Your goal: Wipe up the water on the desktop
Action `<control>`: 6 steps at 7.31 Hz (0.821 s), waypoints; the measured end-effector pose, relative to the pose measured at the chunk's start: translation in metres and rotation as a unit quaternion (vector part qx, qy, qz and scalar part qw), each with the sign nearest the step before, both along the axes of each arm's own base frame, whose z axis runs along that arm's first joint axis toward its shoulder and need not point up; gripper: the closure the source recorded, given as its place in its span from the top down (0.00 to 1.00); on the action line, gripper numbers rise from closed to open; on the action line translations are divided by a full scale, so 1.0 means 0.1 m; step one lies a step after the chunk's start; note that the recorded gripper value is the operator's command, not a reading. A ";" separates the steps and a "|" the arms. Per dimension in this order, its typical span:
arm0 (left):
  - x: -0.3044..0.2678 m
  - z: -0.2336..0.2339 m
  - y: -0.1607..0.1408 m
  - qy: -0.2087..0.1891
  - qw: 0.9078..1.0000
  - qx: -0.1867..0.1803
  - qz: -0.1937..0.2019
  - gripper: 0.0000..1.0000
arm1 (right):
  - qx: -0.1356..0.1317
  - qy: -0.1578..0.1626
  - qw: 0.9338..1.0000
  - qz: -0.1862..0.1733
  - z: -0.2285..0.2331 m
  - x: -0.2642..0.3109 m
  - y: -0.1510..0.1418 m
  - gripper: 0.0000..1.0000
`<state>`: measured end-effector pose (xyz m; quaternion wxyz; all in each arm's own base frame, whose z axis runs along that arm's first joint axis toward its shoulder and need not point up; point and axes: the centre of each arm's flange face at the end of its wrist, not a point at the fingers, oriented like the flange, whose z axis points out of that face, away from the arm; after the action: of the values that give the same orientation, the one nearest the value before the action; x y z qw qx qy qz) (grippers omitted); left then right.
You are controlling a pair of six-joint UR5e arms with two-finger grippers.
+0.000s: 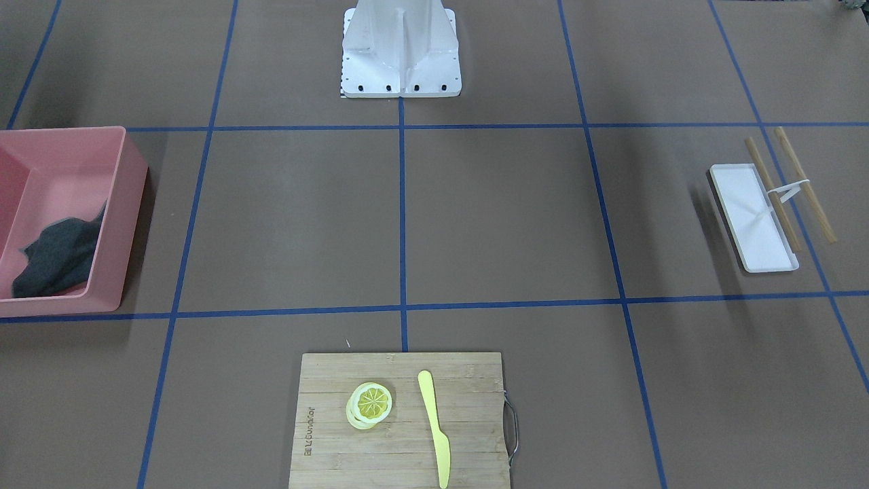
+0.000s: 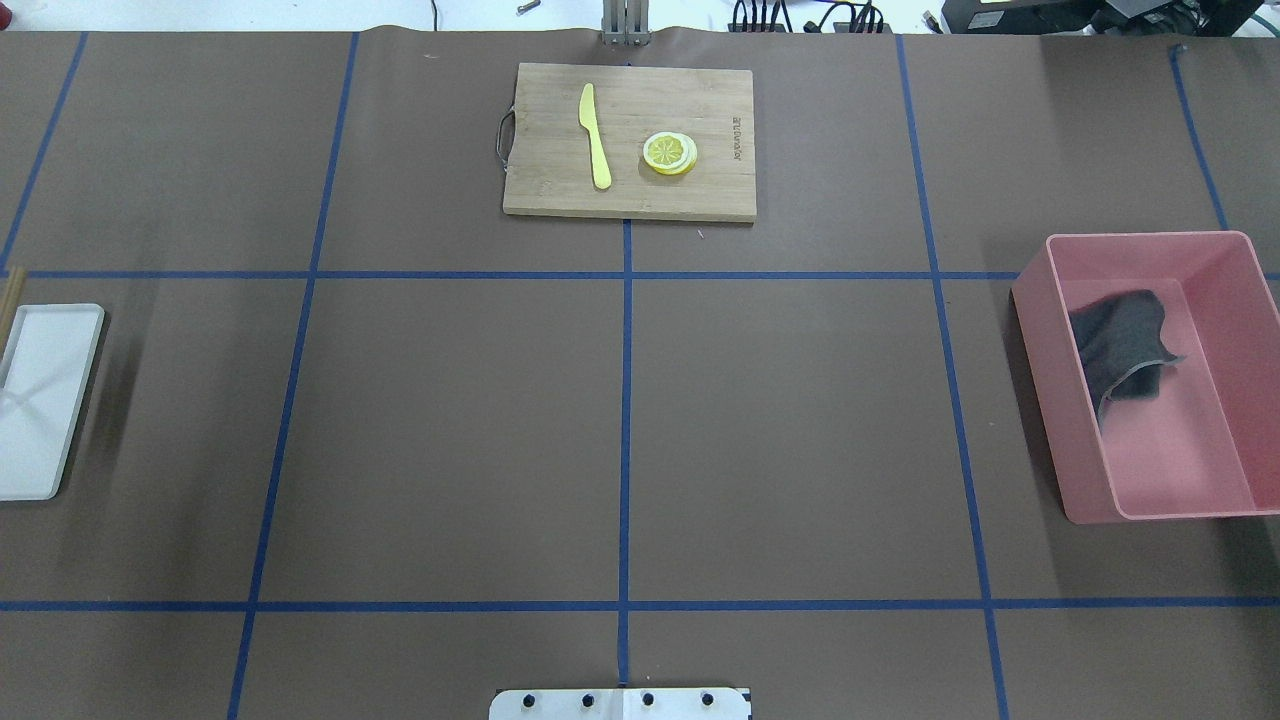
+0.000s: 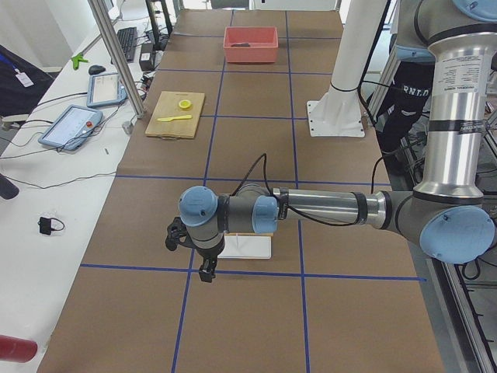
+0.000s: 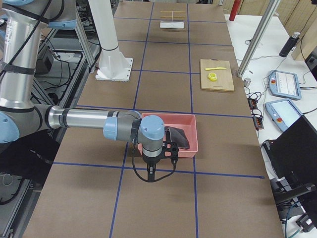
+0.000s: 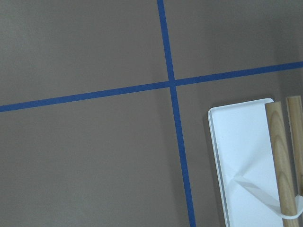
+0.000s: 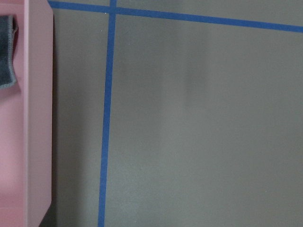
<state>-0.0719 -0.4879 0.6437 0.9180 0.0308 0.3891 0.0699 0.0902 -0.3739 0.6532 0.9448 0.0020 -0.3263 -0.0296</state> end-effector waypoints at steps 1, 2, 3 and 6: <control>0.00 0.00 0.00 0.000 1.000 0.000 0.000 0.99 | 0.007 -0.002 1.000 -0.001 -0.06 0.00 -0.02 1.00; 0.00 0.02 0.02 0.000 1.000 -0.002 0.000 0.99 | 0.013 -0.002 1.000 -0.001 -0.11 0.00 -0.03 1.00; 0.00 0.06 0.06 0.002 1.000 -0.005 0.000 0.99 | 0.019 -0.002 1.000 -0.001 -0.16 0.00 -0.04 1.00; 0.00 0.14 0.12 0.004 1.000 -0.013 0.000 0.99 | 0.025 -0.003 1.000 -0.001 -0.23 0.00 -0.04 1.00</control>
<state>-0.0717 -0.4763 0.6575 0.9167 0.0188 0.3938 0.0643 0.0897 -0.3784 0.6304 0.9434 0.0256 -0.3285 -0.0389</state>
